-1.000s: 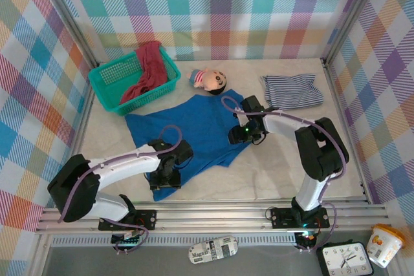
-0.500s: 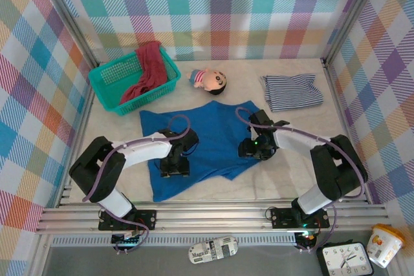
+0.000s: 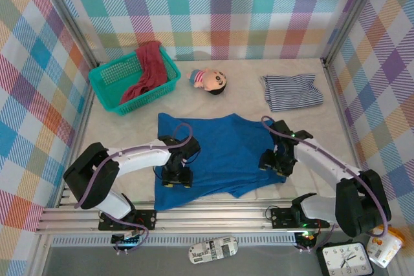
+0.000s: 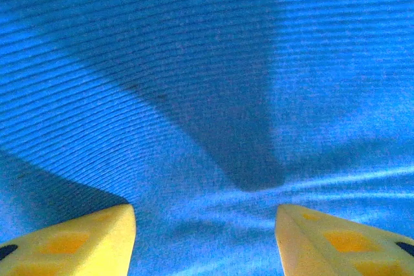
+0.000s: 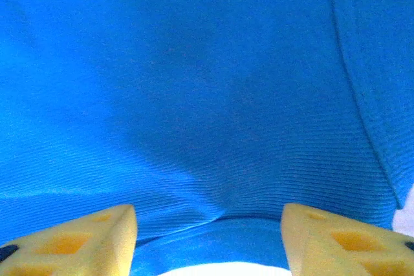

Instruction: Fold and stack the tank tops

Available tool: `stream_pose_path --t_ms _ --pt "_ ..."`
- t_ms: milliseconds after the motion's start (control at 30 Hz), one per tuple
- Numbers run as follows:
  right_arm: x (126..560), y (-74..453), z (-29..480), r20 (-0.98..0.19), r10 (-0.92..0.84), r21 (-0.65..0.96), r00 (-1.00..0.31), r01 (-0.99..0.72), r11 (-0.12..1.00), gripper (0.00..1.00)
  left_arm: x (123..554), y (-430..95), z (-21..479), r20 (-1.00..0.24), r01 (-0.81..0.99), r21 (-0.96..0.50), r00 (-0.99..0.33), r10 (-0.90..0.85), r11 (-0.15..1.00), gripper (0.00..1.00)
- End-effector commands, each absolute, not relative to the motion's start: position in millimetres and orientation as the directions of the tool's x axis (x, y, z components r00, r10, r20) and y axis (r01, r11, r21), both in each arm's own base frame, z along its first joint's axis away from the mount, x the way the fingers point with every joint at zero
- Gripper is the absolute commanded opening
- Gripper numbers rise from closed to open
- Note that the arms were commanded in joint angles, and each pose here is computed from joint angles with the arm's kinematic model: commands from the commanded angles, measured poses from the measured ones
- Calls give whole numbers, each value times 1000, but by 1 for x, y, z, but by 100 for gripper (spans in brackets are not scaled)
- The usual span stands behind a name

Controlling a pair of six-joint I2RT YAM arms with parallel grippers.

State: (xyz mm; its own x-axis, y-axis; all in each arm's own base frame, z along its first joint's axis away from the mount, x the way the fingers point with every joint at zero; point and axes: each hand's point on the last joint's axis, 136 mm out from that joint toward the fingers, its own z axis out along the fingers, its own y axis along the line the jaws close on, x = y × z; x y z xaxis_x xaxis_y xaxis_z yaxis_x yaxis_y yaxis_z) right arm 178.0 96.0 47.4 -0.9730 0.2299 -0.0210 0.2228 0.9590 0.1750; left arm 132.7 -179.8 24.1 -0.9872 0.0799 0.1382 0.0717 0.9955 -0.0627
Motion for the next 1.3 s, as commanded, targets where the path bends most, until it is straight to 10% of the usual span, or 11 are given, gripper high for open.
stream_pose_path --t_ms 0,267,567,1267 --pt "223 119 88 -225 72 276 -972 7 961 64 156 -178 52 99 108 -62 -989 114 992 60" --pt "328 179 140 -626 -335 174 -704 -545 820 69 284 -137 93 -169 18 -84 -986 3 996 61" --pt "395 219 105 -595 -605 87 -530 -790 606 65 386 -101 84 -247 190 -8 -952 182 982 62" --pt "421 226 59 -541 -621 210 -567 -806 553 64 441 -67 33 -93 545 36 -833 546 837 59"
